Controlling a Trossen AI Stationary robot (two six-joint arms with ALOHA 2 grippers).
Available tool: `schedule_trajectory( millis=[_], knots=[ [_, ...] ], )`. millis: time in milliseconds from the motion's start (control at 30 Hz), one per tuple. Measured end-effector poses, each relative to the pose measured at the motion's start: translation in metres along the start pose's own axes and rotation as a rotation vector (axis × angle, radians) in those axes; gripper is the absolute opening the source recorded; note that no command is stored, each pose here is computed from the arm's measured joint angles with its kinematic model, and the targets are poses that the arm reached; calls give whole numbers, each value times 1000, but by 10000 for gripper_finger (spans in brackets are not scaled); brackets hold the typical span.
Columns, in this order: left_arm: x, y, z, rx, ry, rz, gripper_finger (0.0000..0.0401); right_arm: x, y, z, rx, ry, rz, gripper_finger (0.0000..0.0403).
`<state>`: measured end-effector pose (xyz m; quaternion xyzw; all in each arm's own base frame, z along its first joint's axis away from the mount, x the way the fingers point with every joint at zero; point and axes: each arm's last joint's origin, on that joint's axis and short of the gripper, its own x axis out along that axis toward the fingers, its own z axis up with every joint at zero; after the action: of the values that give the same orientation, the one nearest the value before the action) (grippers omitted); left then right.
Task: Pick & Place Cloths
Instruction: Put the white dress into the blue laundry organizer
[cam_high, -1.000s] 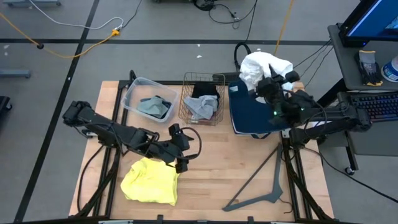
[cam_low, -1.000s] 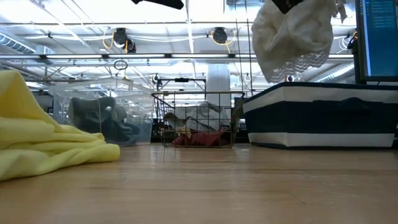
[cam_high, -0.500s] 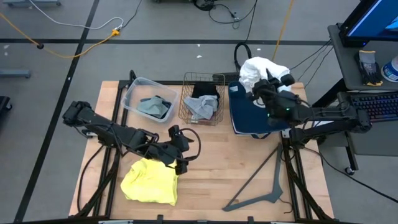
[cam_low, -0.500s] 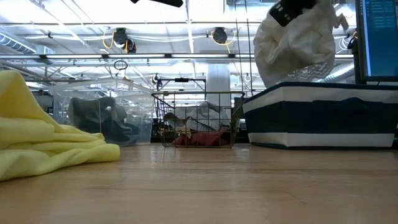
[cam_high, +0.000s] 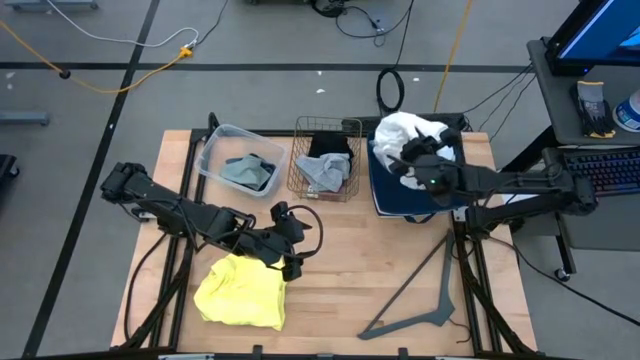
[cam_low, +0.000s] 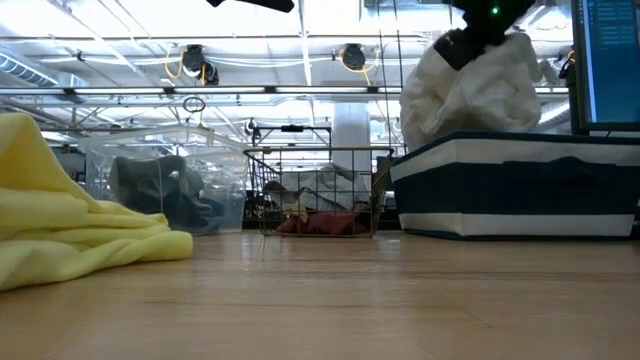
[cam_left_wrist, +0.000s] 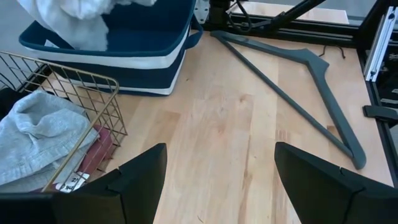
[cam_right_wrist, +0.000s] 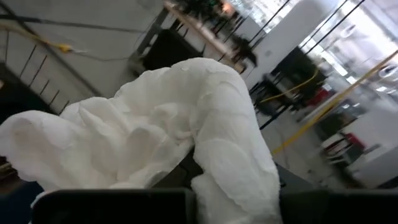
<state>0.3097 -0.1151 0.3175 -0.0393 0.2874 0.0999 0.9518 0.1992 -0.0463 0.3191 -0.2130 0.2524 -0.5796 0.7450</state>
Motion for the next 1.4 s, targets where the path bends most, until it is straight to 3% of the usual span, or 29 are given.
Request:
schedule_trajectory(
  millis=[267, 767, 1000, 1400],
  knots=[
    [-2, -4, -2, 12, -1, -8, 299, 15, 0, -26, 60, 141, 68, 43],
    [-2, -5, -1, 10, -9, -10, 299, 41, 33, -102, 109, 310, 181, 45],
    [-2, -5, -1, 7, -9, -10, 299, 49, 38, -122, 146, 351, 229, 50],
    [-2, -5, -1, 7, -9, -12, 299, 58, 33, -126, 194, 400, 310, 146]
  ],
)
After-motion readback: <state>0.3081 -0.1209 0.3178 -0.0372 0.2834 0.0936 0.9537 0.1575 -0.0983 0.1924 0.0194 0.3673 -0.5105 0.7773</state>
